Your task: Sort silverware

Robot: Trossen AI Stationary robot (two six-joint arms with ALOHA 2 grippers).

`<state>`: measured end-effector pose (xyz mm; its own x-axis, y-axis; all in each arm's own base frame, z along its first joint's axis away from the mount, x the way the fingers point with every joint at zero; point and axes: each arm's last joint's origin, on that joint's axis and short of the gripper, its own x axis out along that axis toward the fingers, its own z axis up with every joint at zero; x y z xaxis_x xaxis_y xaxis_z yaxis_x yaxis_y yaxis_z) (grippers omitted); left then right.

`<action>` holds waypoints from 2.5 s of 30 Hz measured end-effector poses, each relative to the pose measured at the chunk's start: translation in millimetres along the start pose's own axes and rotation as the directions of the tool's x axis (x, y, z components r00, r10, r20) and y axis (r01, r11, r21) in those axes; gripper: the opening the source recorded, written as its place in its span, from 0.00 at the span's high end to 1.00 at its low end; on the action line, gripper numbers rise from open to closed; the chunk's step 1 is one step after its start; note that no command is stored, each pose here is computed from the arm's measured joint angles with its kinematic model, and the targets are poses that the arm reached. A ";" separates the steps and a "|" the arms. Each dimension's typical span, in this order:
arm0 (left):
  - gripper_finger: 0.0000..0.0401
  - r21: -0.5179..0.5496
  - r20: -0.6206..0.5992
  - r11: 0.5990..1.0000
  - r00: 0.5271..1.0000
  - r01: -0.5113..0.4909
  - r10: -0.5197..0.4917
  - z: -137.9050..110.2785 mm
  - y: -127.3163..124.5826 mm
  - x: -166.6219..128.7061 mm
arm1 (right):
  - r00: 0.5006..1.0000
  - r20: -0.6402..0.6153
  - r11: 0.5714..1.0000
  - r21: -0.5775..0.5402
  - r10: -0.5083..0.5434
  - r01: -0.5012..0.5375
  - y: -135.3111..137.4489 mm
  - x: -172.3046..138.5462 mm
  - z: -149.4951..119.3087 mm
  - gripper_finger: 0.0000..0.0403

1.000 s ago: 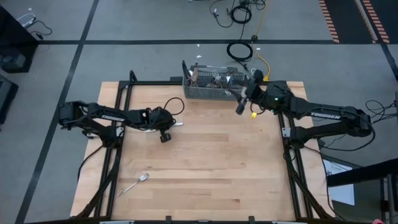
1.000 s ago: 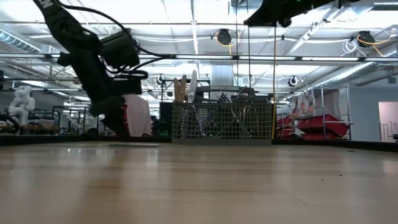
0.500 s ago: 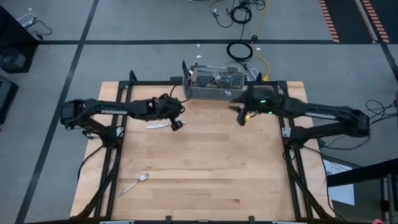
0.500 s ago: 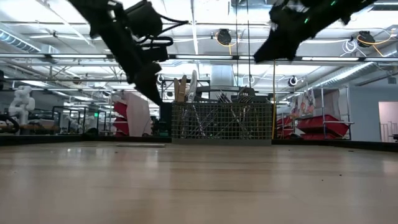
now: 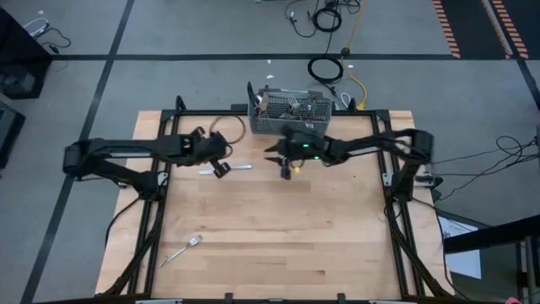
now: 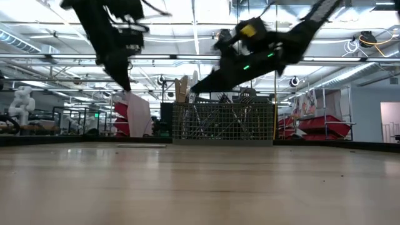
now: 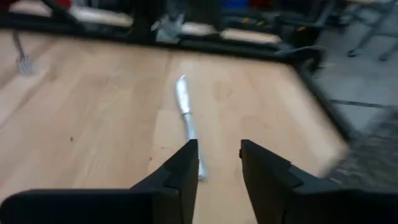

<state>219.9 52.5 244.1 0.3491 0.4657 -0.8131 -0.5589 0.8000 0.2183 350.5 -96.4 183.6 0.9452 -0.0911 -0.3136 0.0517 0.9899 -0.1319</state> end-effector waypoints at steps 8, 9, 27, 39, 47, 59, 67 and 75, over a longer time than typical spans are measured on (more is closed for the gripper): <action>1.00 -0.106 0.228 0.992 0.973 0.065 -0.039 -5.6 15.3 -51.9 | 0.985 -0.090 0.983 -0.099 0.149 -0.157 2.2 96.3 2.9 0.51; 1.00 -0.107 0.237 0.992 0.970 0.071 -0.043 -6.3 16.0 -54.5 | 0.982 -0.108 0.982 -0.096 0.153 -0.164 1.3 105.9 1.8 0.48; 1.00 -0.054 0.225 0.994 0.971 0.090 -0.076 -16.5 7.3 -52.6 | 0.877 -0.461 0.989 0.114 0.135 -0.093 -7.8 168.4 -61.4 0.49; 1.00 -0.038 0.213 0.995 0.973 0.094 -0.084 -19.3 4.8 -52.1 | 0.833 -0.552 0.993 0.111 0.036 0.031 3.7 162.7 -64.7 0.92; 1.00 -0.033 0.209 0.996 0.975 0.089 -0.080 -19.7 5.0 -52.0 | 0.774 -0.633 0.998 0.054 0.000 0.043 21.8 145.1 -42.2 0.97; 1.00 -0.005 0.265 0.999 0.963 -0.046 0.046 -23.8 3.8 -37.4 | 0.691 -0.723 1.000 0.018 -0.003 0.024 13.4 106.5 -6.8 0.99; 0.98 -0.001 0.371 0.997 0.926 0.080 -0.074 -48.1 -10.2 25.8 | 0.593 -0.805 0.999 0.016 0.033 -0.034 31.4 92.6 -13.7 1.00; 0.98 0.025 0.382 0.987 0.911 0.159 -0.156 -60.5 -7.5 74.2 | 0.579 -0.814 0.998 0.034 0.057 -0.050 56.6 66.1 -22.9 1.00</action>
<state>204.5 58.2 149.5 0.6926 0.4437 -0.5687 -0.4777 0.8729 0.0993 408.5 -48.9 133.9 0.2874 -0.0845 -0.9541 0.0155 0.9964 -0.0836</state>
